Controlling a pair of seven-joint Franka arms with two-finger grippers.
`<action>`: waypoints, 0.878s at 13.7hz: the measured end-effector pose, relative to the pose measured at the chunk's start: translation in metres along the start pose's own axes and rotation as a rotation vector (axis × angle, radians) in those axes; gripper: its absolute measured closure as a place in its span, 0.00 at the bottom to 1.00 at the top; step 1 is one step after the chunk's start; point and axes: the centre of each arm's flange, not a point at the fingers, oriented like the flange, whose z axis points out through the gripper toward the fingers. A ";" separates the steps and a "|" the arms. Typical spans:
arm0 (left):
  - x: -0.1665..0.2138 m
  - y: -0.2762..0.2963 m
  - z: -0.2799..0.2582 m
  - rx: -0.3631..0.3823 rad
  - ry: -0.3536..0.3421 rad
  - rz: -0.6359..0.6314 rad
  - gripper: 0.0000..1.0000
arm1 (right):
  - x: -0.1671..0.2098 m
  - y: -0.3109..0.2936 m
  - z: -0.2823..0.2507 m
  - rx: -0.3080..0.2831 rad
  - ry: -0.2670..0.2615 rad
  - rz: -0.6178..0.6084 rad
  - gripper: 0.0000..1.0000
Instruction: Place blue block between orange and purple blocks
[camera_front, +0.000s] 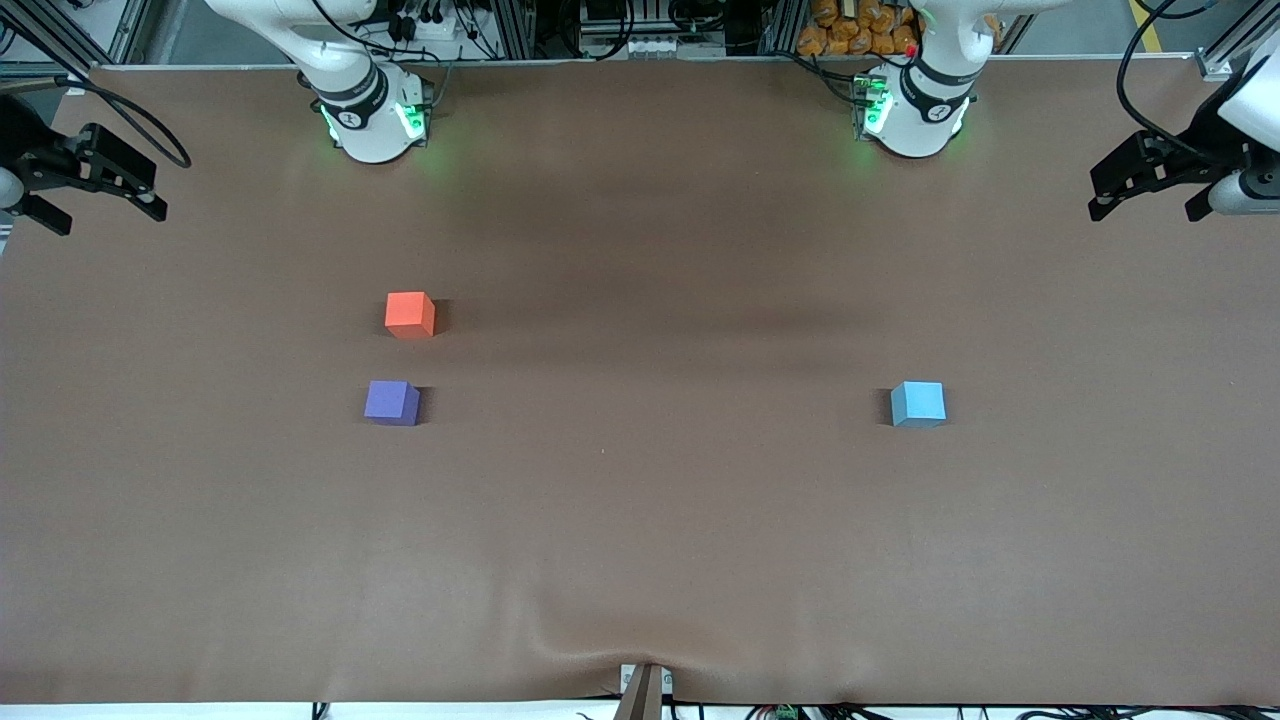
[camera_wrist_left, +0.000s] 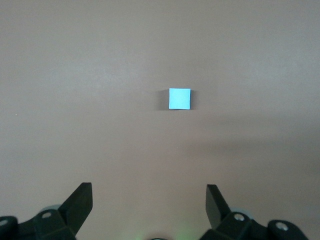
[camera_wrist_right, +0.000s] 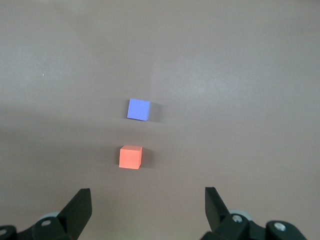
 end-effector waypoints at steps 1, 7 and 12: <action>0.000 0.000 0.000 0.000 -0.001 0.001 0.00 | 0.000 0.000 0.000 0.000 0.000 0.000 0.00; 0.001 -0.002 0.001 0.012 -0.003 -0.001 0.00 | 0.001 0.001 0.002 0.001 -0.002 0.001 0.00; 0.017 -0.003 0.029 0.013 -0.056 -0.002 0.00 | 0.002 0.001 0.002 0.002 -0.002 0.002 0.00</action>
